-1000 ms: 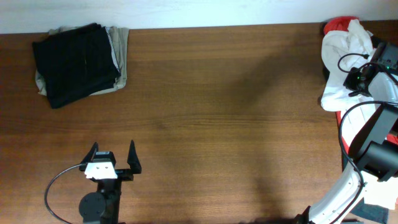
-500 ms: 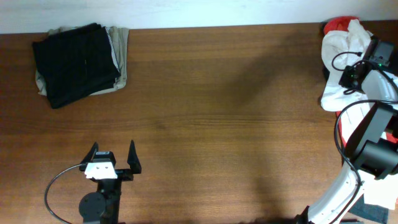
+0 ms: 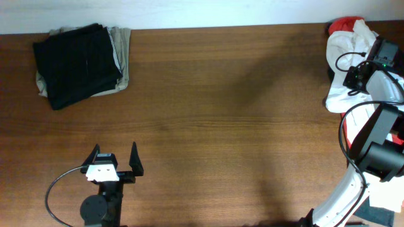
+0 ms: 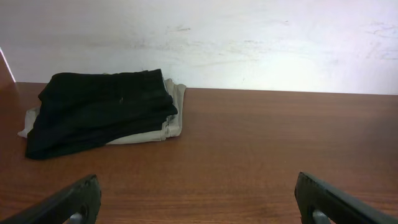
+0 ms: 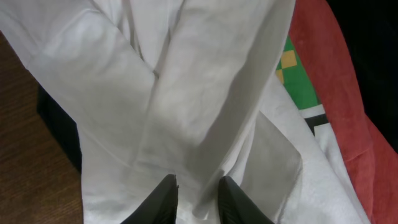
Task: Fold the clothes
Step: 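Grasp the white T-shirt fabric with the right gripper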
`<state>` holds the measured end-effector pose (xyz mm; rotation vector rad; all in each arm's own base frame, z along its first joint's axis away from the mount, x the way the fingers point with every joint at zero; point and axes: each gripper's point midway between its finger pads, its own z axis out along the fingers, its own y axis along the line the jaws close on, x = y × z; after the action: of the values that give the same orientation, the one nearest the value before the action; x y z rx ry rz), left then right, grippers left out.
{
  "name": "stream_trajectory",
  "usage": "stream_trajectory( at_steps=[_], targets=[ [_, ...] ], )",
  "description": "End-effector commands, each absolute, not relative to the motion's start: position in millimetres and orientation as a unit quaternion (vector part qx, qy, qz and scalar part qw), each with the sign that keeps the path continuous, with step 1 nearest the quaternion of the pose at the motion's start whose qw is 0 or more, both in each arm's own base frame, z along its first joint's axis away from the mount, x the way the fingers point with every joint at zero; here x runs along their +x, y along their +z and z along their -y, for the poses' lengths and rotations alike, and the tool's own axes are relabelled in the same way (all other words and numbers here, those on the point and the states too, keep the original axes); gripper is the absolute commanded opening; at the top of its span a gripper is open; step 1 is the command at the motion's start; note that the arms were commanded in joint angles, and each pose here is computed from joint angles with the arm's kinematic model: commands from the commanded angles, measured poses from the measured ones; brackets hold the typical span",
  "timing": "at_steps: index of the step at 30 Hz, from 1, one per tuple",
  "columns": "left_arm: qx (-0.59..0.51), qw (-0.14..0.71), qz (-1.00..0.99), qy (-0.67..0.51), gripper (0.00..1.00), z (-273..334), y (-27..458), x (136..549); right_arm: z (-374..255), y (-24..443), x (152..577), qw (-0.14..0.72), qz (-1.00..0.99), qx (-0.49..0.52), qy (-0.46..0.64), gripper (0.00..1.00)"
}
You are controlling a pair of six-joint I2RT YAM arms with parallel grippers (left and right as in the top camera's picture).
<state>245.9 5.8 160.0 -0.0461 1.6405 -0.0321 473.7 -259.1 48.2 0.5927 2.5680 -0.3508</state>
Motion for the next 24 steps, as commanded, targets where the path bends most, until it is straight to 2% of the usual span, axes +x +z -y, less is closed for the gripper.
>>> stream_trajectory(
  at_steps=[1, 10, 12, 14, 16, 18, 21, 24],
  targets=[
    [-0.016, 0.681, -0.732, -0.008, 0.99, -7, 158, 246, 264, 41, 475, 0.233, -0.938, 0.219, -0.137, 0.26],
    [-0.016, 0.681, -0.732, -0.008, 0.99, -7, 158, 246, 270, 38, 471, 0.223, -0.936, 0.222, -0.155, 0.25],
    [-0.016, 0.681, -0.732, -0.008, 0.99, -7, 158, 246, 270, 32, 469, 0.217, -0.938, 0.222, -0.154, 0.18],
    [-0.016, 0.681, -0.732, -0.008, 0.99, -7, 158, 246, 269, 29, 469, 0.214, -0.939, 0.222, -0.153, 0.16],
    [-0.016, 0.681, -0.732, -0.008, 0.99, -7, 158, 246, 269, 29, 468, 0.213, -0.939, 0.222, -0.153, 0.05],
    [-0.016, 0.681, -0.732, -0.008, 0.99, -7, 158, 246, 269, 29, 468, 0.213, -0.939, 0.222, -0.153, 0.04],
    [-0.016, 0.681, -0.732, -0.008, 0.99, -7, 158, 246, 270, 44, 469, 0.224, -0.936, 0.223, -0.156, 0.04],
    [-0.016, 0.681, -0.732, -0.008, 0.99, -7, 158, 246, 270, 89, 474, 0.267, -0.921, 0.236, -0.16, 0.04]
  ],
)
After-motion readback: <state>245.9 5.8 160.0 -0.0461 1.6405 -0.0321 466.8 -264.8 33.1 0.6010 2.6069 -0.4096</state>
